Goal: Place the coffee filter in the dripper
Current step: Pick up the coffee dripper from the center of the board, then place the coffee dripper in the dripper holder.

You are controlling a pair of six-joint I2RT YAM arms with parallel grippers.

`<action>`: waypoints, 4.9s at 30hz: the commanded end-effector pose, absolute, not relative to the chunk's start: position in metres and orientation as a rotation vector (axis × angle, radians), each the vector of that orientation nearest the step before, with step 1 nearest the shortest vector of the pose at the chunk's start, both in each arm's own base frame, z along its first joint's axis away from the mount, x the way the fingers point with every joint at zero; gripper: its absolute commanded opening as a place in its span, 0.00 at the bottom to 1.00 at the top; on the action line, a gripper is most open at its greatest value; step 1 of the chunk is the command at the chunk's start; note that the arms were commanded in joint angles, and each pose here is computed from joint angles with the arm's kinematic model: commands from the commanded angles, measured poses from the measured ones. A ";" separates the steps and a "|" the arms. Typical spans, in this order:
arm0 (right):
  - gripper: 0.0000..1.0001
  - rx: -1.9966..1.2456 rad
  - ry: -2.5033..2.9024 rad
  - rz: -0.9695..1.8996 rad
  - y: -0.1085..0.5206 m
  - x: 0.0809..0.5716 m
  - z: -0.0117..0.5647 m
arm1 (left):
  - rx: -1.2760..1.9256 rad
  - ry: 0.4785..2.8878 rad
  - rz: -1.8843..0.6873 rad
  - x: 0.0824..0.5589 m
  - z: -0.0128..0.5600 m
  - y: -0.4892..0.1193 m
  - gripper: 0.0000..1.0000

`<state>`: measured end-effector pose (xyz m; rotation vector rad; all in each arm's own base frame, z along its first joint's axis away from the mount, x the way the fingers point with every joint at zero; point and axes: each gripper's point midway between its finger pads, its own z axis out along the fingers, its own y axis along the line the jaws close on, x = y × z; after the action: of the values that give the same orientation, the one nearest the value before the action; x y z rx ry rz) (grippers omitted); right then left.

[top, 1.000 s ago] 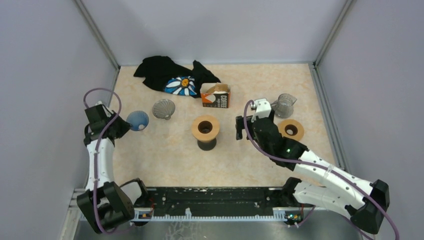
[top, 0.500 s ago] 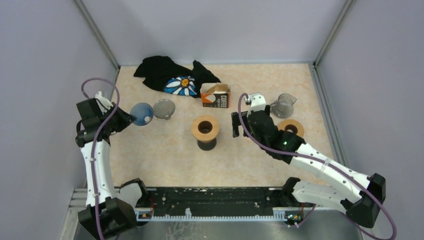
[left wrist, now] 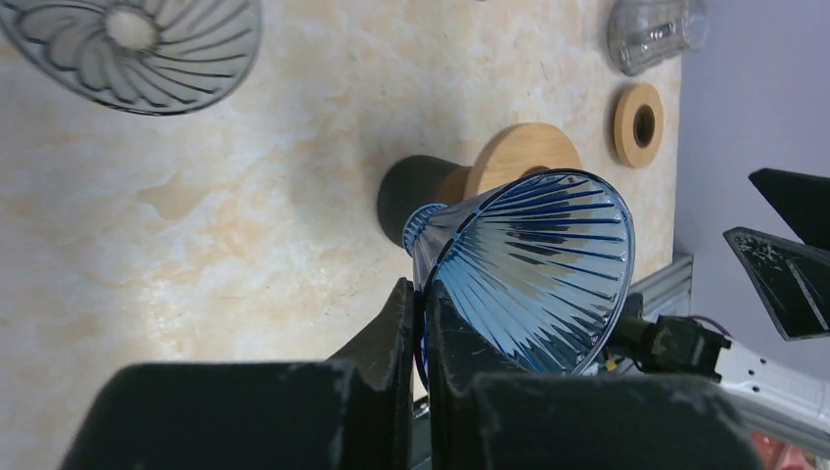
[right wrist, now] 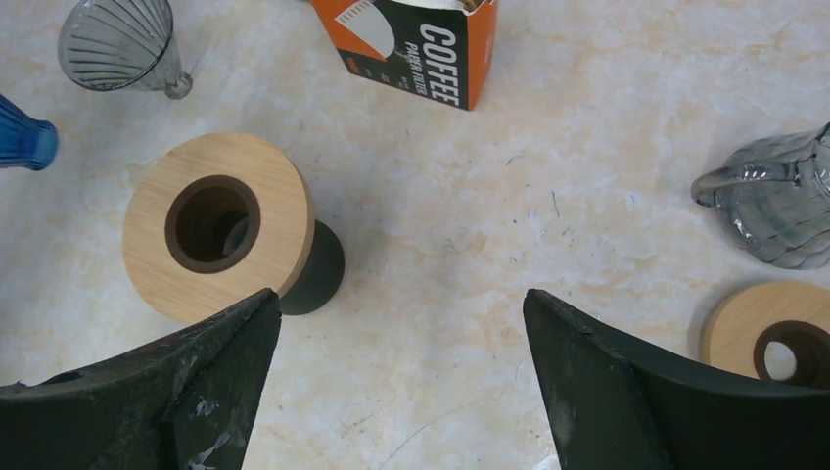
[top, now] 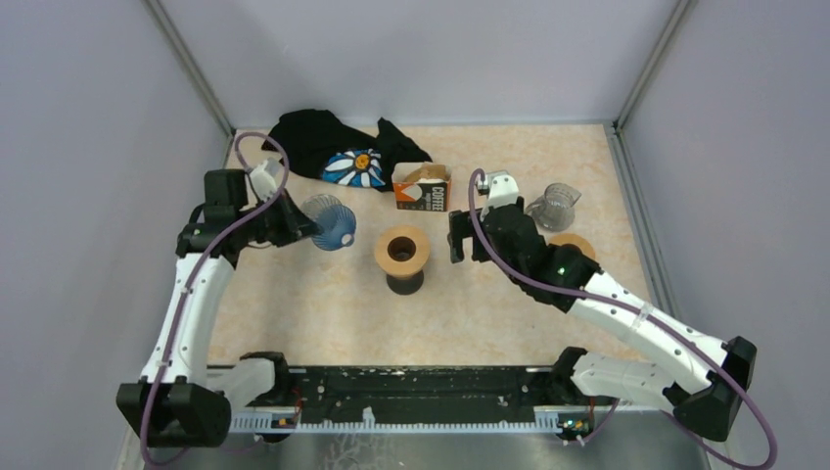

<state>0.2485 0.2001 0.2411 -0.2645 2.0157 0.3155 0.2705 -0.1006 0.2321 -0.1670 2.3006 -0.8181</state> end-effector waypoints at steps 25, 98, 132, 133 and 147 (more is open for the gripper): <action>0.87 -0.253 1.967 0.584 0.238 0.242 0.279 | 0.153 2.375 -0.895 0.272 0.247 -0.228 0.00; 0.00 -0.321 2.336 0.692 0.308 0.278 0.192 | 0.259 2.629 -0.669 0.266 0.181 -0.238 0.00; 0.20 -0.324 2.248 0.743 0.303 0.272 0.229 | 0.190 2.523 -0.529 0.283 0.198 -0.227 0.16; 0.22 -0.319 2.234 0.745 0.303 0.273 0.235 | 0.185 2.506 -0.527 0.285 0.203 -0.227 0.18; 0.49 -0.276 2.090 0.683 0.273 0.283 0.288 | 0.115 2.284 -0.569 0.295 0.260 -0.218 0.69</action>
<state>0.2721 0.2897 0.2478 -0.3088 2.2033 0.7129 0.2894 -0.2239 0.2242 0.1464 2.4207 -0.5491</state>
